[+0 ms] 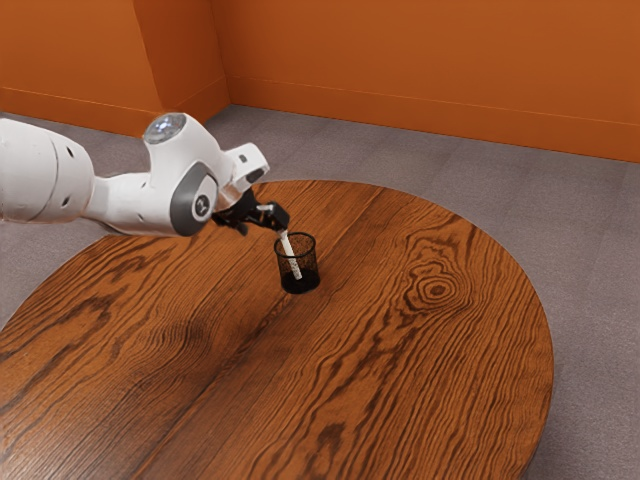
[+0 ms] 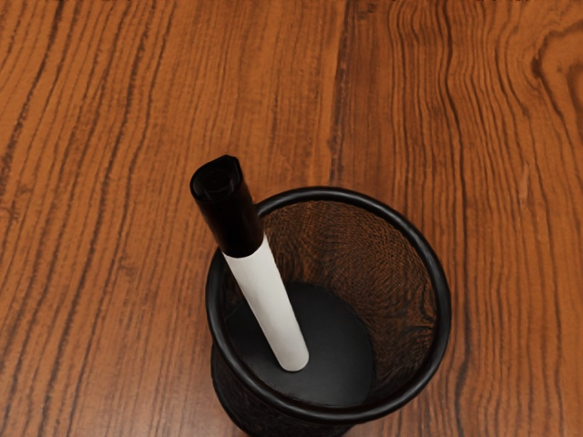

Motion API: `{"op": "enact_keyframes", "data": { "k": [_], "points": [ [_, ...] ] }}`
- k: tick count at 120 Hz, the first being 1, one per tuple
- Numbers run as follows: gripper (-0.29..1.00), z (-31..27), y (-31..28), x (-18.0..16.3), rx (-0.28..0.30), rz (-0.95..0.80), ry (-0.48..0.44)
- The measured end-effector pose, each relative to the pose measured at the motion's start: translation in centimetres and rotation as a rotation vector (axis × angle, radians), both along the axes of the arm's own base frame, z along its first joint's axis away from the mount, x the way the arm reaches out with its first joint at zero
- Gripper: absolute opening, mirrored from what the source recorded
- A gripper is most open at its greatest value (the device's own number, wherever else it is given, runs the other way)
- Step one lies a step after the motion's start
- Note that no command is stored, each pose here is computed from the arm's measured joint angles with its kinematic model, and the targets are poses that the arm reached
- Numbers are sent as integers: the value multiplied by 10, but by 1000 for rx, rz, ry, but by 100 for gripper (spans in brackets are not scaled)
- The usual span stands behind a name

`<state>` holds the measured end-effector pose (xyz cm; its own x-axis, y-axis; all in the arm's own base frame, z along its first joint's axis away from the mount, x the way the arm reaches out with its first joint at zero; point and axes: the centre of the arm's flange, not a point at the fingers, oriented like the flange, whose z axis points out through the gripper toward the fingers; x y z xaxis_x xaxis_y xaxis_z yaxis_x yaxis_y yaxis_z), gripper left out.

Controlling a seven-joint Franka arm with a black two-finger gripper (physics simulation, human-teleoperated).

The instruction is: Take the marker out of the pen holder and place it to the left of the pen holder.

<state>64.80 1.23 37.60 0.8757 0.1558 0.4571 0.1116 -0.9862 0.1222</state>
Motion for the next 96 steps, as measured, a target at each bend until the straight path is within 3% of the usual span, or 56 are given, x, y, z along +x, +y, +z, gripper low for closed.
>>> {"op": "enact_keyframes", "data": {
  "k": [45,96],
  "points": [
    [51,-31,22,48,-1,21,-32],
    [25,-43,24,65,-35,31,-47]
  ]
}}
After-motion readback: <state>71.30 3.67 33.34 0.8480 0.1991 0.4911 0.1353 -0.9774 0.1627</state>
